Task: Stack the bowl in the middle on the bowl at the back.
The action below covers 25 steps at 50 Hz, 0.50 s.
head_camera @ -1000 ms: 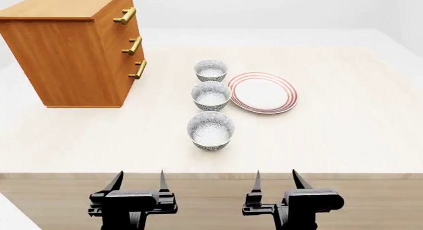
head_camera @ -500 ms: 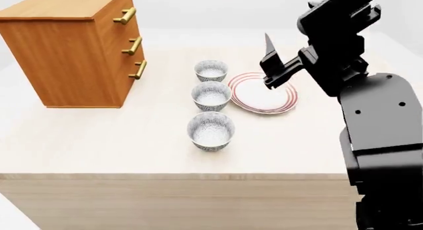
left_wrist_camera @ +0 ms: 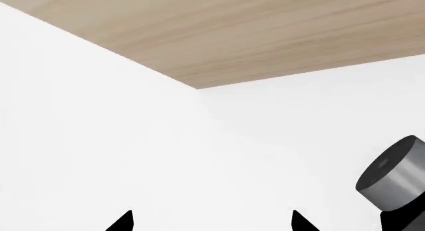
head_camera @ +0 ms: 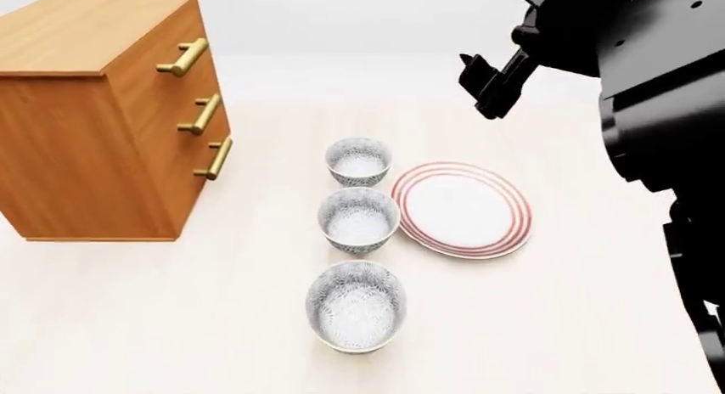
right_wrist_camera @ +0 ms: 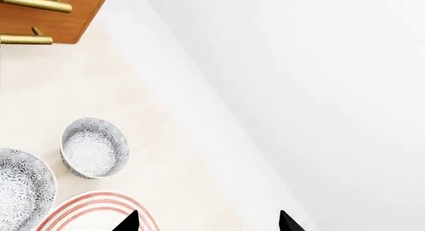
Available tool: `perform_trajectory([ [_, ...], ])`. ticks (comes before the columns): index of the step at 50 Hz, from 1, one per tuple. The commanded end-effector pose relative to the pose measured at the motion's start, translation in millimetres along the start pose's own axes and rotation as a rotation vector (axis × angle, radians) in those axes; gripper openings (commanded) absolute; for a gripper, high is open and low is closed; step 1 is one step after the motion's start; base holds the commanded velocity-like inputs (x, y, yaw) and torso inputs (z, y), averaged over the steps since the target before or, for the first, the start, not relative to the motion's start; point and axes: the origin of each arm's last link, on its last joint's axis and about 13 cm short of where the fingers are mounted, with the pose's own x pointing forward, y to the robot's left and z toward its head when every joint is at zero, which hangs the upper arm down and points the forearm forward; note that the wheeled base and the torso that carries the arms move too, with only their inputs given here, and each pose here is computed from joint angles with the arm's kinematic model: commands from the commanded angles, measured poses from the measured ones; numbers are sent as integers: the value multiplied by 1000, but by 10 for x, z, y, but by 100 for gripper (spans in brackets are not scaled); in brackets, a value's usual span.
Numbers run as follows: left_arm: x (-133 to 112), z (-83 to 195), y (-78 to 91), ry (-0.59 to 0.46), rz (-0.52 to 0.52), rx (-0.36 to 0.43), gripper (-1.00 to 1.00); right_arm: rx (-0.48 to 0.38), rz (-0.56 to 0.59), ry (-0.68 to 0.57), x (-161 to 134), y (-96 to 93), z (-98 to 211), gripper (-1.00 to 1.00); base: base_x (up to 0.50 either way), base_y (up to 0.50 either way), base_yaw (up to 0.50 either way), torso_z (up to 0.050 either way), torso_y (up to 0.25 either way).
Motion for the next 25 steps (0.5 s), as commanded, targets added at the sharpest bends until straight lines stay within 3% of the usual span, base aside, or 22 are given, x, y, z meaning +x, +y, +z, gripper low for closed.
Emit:
perform_trajectory([
  [1, -71, -141, 13, 89, -4, 8, 100, -28, 136, 81, 64, 2, -76, 100, 0, 0, 0, 0, 0],
  [7, -71, -156, 13, 152, -6, -8, 100, -150, 319, 152, 90, 35, -125, 100, 0, 0, 0, 0, 0],
  [16, -71, -155, 12, 147, -16, -22, 100, -181, 384, 140, 208, -62, -65, 100, 8, 0, 0, 0, 0],
  [22, -71, -155, 12, 148, -24, -21, 100, -228, 429, 179, 283, -22, -122, 100, 500, 0, 0, 0, 0],
  [25, -71, -155, 12, 147, -24, -23, 100, -282, 482, 210, 323, -10, -154, 100, 0, 0, 0, 0, 0],
])
